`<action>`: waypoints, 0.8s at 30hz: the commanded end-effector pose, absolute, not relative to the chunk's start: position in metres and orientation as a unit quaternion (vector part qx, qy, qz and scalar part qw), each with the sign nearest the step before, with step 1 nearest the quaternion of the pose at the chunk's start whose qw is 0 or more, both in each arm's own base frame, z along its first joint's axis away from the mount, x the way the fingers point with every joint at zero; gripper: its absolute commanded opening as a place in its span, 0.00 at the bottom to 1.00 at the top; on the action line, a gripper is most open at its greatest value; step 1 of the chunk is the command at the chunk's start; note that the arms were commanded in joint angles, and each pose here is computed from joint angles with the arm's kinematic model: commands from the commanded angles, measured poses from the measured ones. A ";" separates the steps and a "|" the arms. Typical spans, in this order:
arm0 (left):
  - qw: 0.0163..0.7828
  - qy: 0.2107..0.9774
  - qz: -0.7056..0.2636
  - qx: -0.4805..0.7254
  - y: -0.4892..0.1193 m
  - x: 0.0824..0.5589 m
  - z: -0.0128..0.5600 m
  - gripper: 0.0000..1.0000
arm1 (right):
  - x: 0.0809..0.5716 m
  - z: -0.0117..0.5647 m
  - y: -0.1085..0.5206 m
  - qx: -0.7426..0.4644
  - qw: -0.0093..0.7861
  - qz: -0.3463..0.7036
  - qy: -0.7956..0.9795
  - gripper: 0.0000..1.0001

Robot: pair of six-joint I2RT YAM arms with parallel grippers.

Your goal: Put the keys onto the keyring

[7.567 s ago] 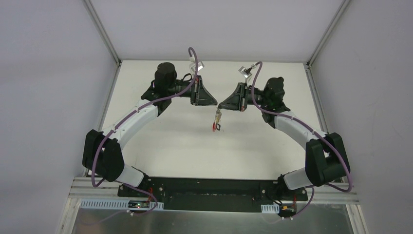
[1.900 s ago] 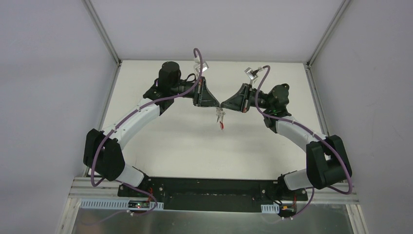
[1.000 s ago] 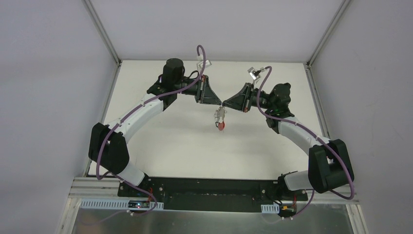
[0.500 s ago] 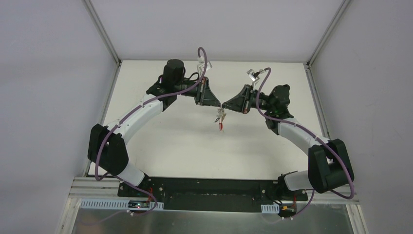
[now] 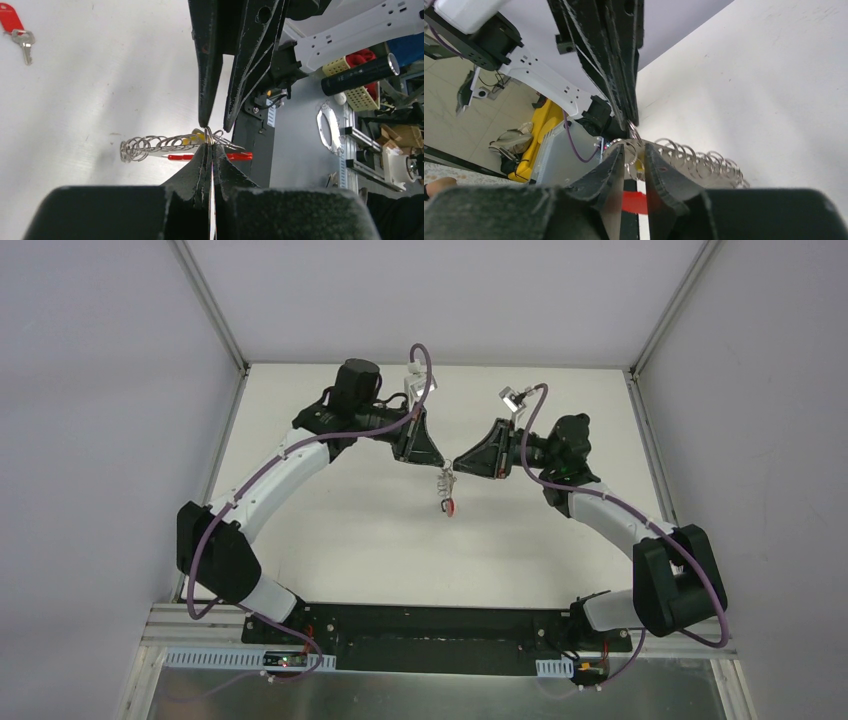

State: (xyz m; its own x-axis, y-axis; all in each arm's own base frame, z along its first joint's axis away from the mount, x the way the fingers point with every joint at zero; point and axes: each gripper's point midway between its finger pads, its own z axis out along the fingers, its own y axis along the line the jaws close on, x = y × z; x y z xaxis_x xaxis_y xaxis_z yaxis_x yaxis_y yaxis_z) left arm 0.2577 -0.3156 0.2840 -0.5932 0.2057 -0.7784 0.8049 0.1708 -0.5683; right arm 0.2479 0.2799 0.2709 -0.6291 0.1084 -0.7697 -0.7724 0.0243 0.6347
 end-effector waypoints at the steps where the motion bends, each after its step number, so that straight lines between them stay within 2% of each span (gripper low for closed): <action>1: 0.285 0.708 -0.487 0.426 -0.303 0.239 0.289 0.00 | 0.239 0.281 0.279 -0.324 0.365 0.623 0.611 0.27; 5: 0.253 0.721 -0.463 0.449 -0.298 0.227 0.278 0.00 | 0.239 0.272 0.282 -0.340 0.364 0.607 0.619 0.36; 9: 0.235 0.727 -0.450 0.463 -0.299 0.219 0.276 0.00 | 0.232 0.268 0.287 -0.359 0.355 0.606 0.614 0.40; 16: 0.188 0.738 -0.446 0.469 -0.301 0.207 0.269 0.00 | 0.217 0.272 0.293 -0.399 0.338 0.613 0.592 0.42; 24: 0.187 0.733 -0.458 0.467 -0.308 0.205 0.271 0.00 | 0.199 0.274 0.293 -0.425 0.323 0.617 0.579 0.41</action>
